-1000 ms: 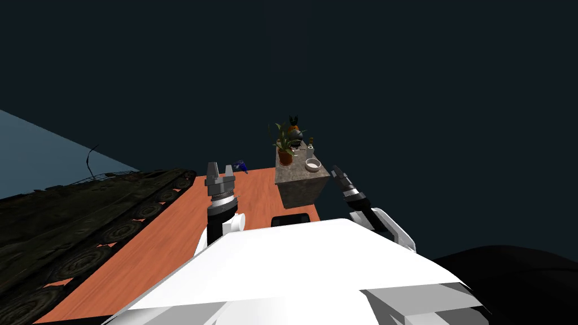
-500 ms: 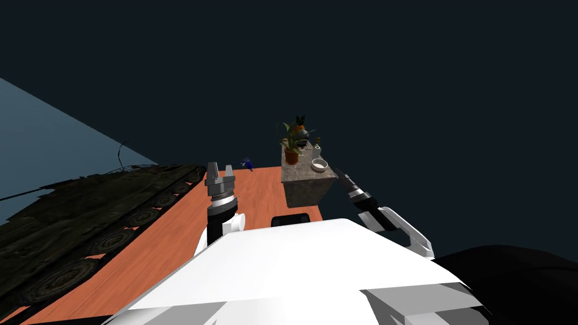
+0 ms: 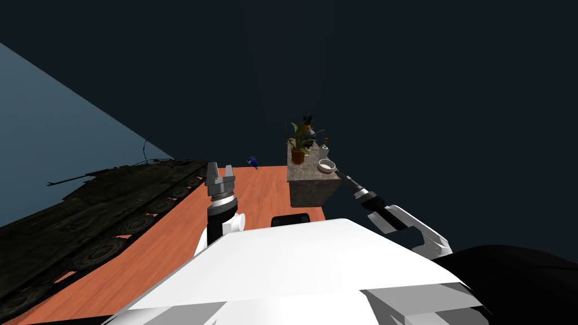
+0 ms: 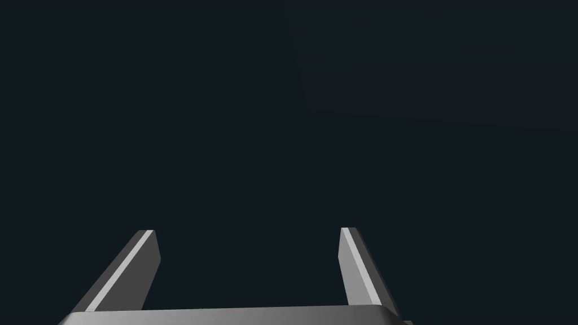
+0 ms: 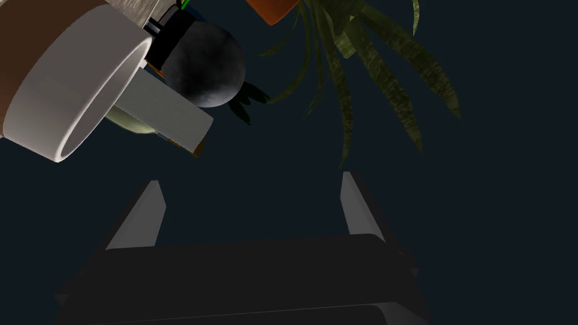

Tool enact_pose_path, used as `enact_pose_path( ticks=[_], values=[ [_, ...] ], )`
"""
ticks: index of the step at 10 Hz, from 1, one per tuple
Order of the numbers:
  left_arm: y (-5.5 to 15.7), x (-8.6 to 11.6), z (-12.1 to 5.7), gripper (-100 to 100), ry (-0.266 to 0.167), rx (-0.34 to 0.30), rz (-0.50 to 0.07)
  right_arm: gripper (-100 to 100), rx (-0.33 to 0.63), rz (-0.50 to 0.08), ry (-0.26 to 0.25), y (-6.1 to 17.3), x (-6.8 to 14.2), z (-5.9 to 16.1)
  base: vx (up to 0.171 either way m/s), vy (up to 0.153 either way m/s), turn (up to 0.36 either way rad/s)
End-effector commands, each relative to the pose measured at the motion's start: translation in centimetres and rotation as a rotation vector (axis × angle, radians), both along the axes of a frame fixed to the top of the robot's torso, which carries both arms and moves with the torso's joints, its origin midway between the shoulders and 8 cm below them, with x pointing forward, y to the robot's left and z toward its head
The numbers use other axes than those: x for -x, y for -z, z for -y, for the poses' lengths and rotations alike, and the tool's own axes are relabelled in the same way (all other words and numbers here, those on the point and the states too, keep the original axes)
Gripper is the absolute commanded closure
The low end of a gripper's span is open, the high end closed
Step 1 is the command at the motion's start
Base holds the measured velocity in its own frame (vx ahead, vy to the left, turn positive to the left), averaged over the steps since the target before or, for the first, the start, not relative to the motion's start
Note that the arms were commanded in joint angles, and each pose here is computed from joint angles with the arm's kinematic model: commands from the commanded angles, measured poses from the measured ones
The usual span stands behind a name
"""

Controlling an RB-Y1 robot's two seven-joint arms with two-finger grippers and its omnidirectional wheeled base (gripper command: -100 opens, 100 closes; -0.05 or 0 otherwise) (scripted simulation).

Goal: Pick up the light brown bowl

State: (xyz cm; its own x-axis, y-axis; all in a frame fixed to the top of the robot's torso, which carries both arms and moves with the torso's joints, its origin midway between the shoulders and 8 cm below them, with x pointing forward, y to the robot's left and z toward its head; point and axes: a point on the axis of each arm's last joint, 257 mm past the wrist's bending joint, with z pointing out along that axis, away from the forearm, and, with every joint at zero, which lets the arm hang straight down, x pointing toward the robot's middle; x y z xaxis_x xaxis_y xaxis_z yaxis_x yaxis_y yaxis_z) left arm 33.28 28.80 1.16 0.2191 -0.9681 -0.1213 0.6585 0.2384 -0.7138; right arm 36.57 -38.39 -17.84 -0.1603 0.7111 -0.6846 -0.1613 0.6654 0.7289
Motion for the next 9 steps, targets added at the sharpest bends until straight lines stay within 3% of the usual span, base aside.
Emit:
enact_pose_path(
  ticks=[1, 3, 5, 8, 9],
  values=[
    [0.0, 0.0, 0.0, 0, 0.0, 0.0, 0.0, -100, 0.042, -0.046, -0.004, 1.2, 0.4, 1.3, 0.003, 0.061, 0.178],
    [0.0, 0.0, 0.0, 0, 0.0, 0.0, 0.0, -100, 0.096, -0.091, -0.021, 2.1, 0.7, 2.4, 0.002, 0.06, 0.145],
    [0.0, 0.0, 0.0, 0, 0.0, 0.0, 0.0, -100, 0.13, -0.099, -0.043, 1.8, 0.5, 2.5, 0.0, 0.035, 0.028],
    [0.0, 0.0, 0.0, 0, 0.0, 0.0, 0.0, -100, 0.206, -0.187, -0.061, 3.8, 1.4, 4.7, 0.009, 0.042, 0.166],
    [0.0, 0.0, 0.0, 0, 0.0, 0.0, 0.0, -100, 0.234, -0.193, -0.08, 3.5, 1.2, 4.8, 0.001, 0.041, 0.077]
  ],
)
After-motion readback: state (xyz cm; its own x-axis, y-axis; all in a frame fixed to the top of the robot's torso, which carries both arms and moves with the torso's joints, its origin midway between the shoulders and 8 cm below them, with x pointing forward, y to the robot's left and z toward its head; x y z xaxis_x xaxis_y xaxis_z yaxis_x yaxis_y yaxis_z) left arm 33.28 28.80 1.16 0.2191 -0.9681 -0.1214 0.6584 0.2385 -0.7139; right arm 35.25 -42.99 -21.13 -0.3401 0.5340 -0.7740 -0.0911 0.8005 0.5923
